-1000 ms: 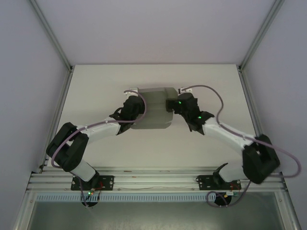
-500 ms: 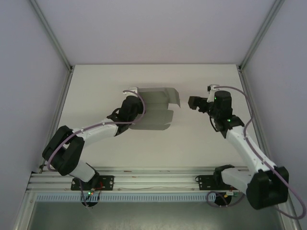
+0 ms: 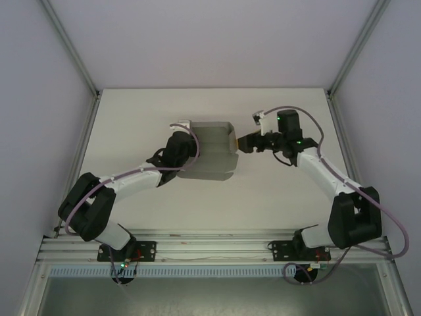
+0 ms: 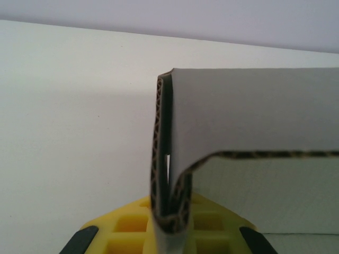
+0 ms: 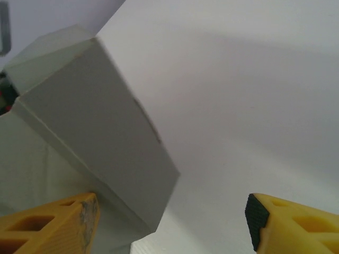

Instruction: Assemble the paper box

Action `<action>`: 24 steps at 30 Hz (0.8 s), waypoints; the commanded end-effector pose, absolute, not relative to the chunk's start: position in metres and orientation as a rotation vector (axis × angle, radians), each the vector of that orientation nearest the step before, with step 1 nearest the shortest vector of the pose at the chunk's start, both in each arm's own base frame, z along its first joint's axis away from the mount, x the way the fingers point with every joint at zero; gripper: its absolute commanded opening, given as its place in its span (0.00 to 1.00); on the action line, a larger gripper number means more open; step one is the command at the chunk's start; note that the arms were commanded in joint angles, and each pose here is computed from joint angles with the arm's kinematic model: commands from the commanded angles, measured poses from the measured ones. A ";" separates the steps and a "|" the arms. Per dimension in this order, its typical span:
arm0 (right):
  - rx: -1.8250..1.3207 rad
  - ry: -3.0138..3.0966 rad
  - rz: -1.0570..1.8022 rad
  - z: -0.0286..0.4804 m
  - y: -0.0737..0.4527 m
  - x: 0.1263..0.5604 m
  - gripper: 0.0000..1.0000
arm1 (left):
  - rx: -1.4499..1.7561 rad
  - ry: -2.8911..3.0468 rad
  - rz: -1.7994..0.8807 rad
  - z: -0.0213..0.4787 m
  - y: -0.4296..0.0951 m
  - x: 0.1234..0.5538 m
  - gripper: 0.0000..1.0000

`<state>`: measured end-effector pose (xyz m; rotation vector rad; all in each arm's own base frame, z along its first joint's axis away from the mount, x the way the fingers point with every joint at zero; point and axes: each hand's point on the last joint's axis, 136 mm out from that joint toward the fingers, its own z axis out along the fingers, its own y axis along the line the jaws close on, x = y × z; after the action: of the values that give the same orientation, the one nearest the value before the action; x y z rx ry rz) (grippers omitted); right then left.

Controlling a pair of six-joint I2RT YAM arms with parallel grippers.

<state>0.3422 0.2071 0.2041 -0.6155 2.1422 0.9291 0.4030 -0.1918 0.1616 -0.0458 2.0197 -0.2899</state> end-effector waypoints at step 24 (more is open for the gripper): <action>-0.346 2.143 0.375 0.195 0.247 0.419 0.31 | -0.035 2.008 -0.284 0.171 -0.197 0.408 0.00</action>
<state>0.3936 0.2558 0.1782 -0.4598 2.2039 0.4947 0.4074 -0.1820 0.1559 -0.0682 2.0318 -0.2354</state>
